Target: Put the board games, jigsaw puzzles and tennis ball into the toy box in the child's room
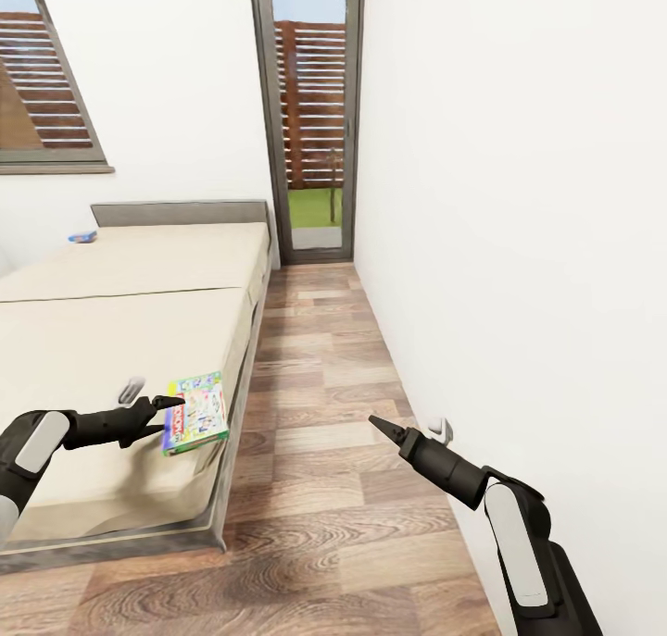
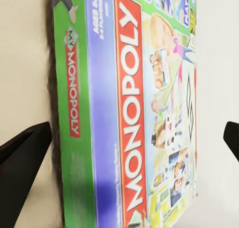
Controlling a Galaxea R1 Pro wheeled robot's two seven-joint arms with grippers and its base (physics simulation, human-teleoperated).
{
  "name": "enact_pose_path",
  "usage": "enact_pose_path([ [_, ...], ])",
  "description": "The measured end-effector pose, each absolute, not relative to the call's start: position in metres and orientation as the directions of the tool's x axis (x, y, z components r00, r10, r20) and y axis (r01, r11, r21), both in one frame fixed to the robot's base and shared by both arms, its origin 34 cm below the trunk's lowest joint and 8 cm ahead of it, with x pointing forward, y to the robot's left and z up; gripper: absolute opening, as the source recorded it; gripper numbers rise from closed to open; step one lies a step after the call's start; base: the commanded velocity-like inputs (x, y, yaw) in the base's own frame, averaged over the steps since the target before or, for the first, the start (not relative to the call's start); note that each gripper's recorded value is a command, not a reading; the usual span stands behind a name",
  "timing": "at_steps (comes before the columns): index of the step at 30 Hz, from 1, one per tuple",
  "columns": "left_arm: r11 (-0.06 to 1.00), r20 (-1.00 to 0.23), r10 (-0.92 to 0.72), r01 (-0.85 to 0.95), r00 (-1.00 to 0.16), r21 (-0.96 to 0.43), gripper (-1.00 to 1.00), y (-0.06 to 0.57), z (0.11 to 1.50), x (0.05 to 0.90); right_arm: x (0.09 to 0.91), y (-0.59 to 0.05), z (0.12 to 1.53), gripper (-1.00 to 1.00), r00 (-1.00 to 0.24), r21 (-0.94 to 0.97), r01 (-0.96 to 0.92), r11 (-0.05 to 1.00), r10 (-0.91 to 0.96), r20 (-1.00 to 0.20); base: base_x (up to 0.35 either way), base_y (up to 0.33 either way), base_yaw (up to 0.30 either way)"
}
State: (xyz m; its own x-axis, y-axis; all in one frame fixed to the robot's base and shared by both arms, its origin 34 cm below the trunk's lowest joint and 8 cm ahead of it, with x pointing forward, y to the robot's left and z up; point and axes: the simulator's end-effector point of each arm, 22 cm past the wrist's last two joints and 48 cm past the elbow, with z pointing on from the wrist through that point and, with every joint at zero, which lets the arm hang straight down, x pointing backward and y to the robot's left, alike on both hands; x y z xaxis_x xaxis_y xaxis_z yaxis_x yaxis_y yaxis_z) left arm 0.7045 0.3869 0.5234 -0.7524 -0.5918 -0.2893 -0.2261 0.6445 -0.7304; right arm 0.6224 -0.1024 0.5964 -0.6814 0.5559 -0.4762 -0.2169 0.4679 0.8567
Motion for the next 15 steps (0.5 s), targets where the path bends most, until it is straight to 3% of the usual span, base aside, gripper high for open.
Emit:
enact_pose_path([
  [15,0.642,-0.287,-0.593,-0.227,-0.752,-0.732,1.0,0.3869,0.5236,0.7044,0.6222,-0.1023,0.5953,1.0,-0.683,0.858,-0.215,0.467,0.556,-0.474,0.0,-0.005,0.0],
])
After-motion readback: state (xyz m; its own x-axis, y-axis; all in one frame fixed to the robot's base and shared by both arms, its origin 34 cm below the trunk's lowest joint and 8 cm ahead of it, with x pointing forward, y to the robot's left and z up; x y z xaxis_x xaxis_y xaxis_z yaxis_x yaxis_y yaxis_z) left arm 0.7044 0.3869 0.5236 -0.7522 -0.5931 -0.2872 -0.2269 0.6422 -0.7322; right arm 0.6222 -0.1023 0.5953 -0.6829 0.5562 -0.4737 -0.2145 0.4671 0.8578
